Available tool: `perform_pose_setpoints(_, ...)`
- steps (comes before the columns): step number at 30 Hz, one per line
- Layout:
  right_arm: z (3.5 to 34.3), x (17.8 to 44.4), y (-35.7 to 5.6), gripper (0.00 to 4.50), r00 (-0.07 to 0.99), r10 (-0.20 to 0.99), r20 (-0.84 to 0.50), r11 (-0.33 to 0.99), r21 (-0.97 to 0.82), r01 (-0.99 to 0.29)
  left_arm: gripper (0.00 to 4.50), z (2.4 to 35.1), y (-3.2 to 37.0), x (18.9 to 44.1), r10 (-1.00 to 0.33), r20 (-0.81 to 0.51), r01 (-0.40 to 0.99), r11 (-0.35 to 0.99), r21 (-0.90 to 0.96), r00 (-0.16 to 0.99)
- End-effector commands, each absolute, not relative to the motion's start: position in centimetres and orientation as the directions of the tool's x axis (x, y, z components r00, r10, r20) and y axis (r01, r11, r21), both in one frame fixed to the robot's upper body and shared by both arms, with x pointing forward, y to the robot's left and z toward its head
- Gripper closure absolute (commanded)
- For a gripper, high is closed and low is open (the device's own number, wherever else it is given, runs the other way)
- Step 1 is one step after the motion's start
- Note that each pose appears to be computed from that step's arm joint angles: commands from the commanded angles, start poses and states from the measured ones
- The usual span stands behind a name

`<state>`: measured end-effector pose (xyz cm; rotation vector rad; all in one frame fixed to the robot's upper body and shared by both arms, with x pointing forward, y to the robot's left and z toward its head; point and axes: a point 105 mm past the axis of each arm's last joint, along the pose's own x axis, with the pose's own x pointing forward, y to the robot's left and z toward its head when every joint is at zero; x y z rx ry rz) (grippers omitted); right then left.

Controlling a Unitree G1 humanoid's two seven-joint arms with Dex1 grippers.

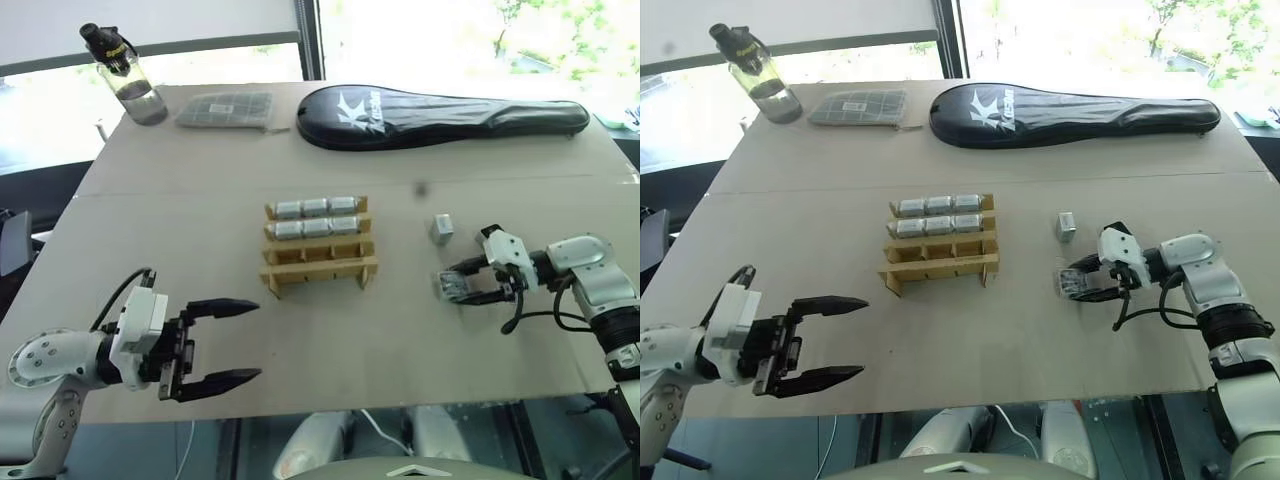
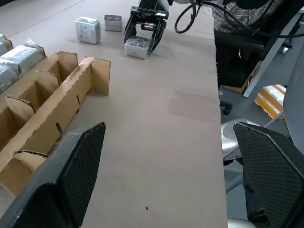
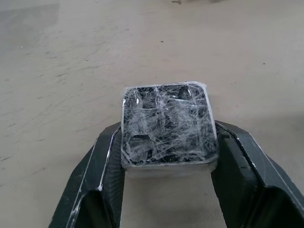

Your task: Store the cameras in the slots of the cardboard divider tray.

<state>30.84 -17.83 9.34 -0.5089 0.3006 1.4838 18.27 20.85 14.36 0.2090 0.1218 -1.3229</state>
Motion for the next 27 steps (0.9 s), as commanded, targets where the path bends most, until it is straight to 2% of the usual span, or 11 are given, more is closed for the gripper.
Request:
perform_pose_setpoints(1, 10.3, 30.3, -17.6, 2.53, 0.024, 0.876, -0.481, -0.059, -0.157, -0.986, 0.02, 14.9, 21.0, 18.4, -0.948, -0.213, 0.970, 0.218, 0.112, 0.238)
perform_pose_setpoints(4, 11.2, 30.2, -16.4, 2.53, 0.024, 0.892, -0.451, -0.079, -0.208, -0.975, 0.02, 15.1, 20.9, 18.9, -0.946, -0.200, 0.965, 0.238, 0.107, 0.255)
perform_pose_setpoints(11, 12.6, 29.3, -10.8, 2.53, 0.028, 0.902, -0.431, -0.221, -0.516, -0.828, 0.02, 14.7, 20.1, 23.3, -0.862, -0.233, 0.892, 0.425, 0.156, 0.451)
perform_pose_setpoints(14, 13.7, 29.1, -7.7, 2.53, 0.063, 0.931, -0.359, -0.210, -0.670, -0.713, 0.02, 14.0, 20.5, 26.3, -0.729, -0.320, 0.797, 0.549, 0.254, 0.605)
perform_pose_setpoints(17, 15.6, 29.1, -4.6, 2.53, 0.111, 0.948, -0.299, -0.203, -0.832, -0.516, 0.02, 15.1, 19.0, 26.3, -0.800, -0.262, 0.842, 0.510, 0.177, 0.539)
perform_pose_setpoints(21, 17.7, 29.4, -1.5, 2.53, 0.147, 0.967, -0.207, -0.162, -0.948, -0.274, 0.02, 16.7, 17.8, 26.4, -0.861, -0.188, 0.880, 0.472, 0.053, 0.473)
perform_pose_setpoints(24, 18.5, 29.7, 0.1, 2.53, 0.165, 0.974, -0.153, -0.131, -0.982, -0.139, 0.02, 17.7, 17.3, 26.3, -0.893, -0.152, 0.902, 0.431, -0.027, 0.423)
perform_pose_setpoints(27, 19.0, 29.9, 1.0, 2.53, 0.179, 0.979, -0.098, -0.090, -0.994, -0.055, 0.02, 17.8, 17.2, 26.5, -0.893, -0.153, 0.899, 0.435, -0.054, 0.423)
